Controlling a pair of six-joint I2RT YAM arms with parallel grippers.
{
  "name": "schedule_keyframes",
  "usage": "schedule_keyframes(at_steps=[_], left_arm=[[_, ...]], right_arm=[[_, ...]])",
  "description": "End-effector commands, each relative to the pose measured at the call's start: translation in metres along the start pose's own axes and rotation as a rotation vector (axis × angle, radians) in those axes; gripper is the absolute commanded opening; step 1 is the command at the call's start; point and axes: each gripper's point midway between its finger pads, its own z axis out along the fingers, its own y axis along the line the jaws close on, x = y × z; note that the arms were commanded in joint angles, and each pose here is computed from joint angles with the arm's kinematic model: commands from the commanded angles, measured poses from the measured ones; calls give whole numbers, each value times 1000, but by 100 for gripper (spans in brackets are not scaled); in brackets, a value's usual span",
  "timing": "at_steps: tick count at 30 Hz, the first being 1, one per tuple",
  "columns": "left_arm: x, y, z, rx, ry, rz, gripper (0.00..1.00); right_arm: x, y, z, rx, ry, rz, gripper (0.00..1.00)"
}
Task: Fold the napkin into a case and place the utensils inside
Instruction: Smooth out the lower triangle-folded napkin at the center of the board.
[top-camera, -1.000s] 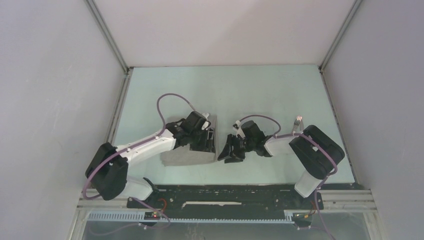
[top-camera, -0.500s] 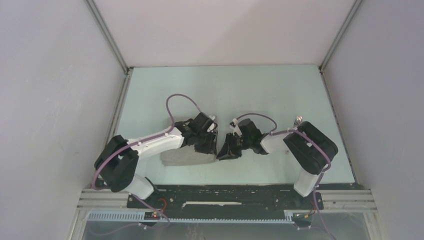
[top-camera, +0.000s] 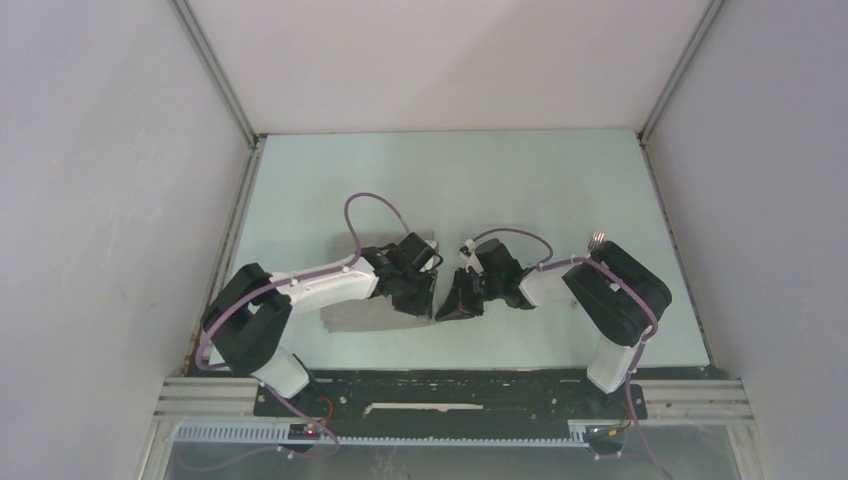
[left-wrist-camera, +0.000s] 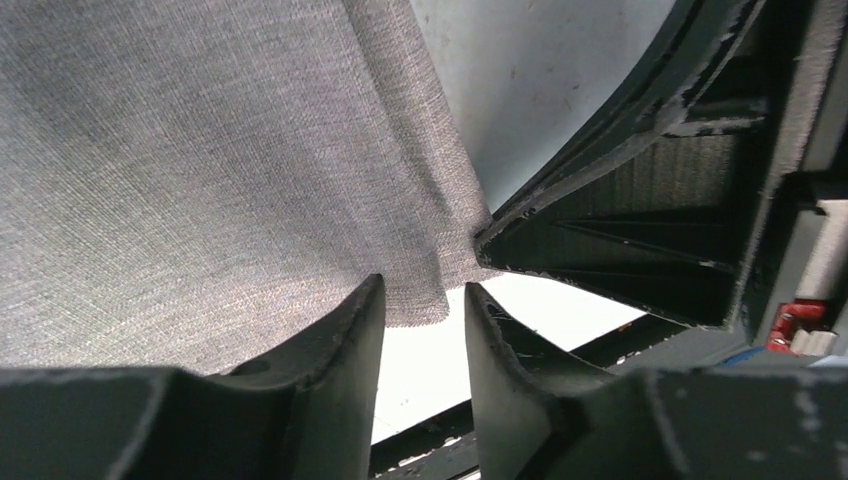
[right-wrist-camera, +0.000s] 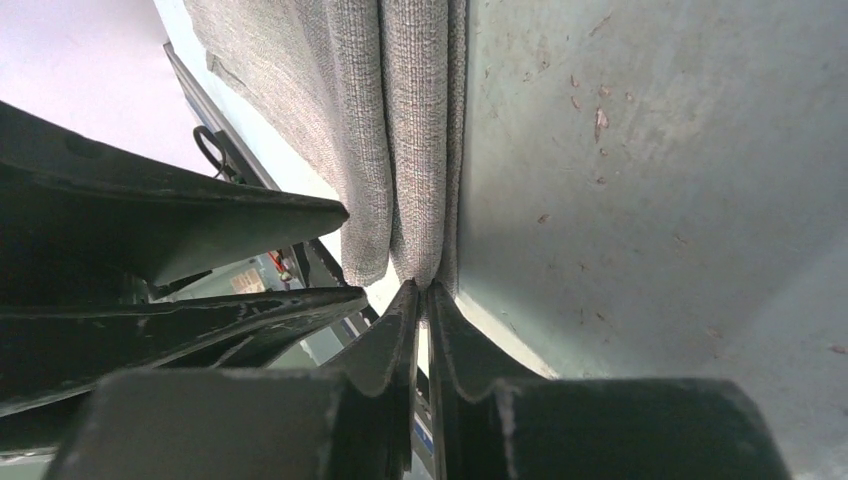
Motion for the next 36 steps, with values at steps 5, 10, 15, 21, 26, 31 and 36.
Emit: schedule_keyframes(at_steps=[5, 10, 15, 21, 26, 31, 36], left_arm=[[-4, 0, 3, -69, -15, 35, 41], [-6, -3, 6, -73, -11, 41, 32], [-8, -11, 5, -40, -13, 41, 18], [-14, -24, -1, -3, -30, 43, 0], [-15, -34, -1, 23, -26, 47, 0], [-12, -36, 3, 23, -11, 51, 0], [-13, -43, 1, 37, -17, 58, 0]], right_arm=[[-5, 5, 2, -12, -7, -26, 13], [-3, 3, 2, -4, 0, -28, 12], [-1, 4, 3, -2, 1, -30, 10], [-2, 5, 3, -3, -5, -29, 7], [-1, 5, 2, -24, -10, -9, 6], [1, 4, 3, -32, -8, 0, 4], [1, 4, 3, -36, -8, 3, 4]])
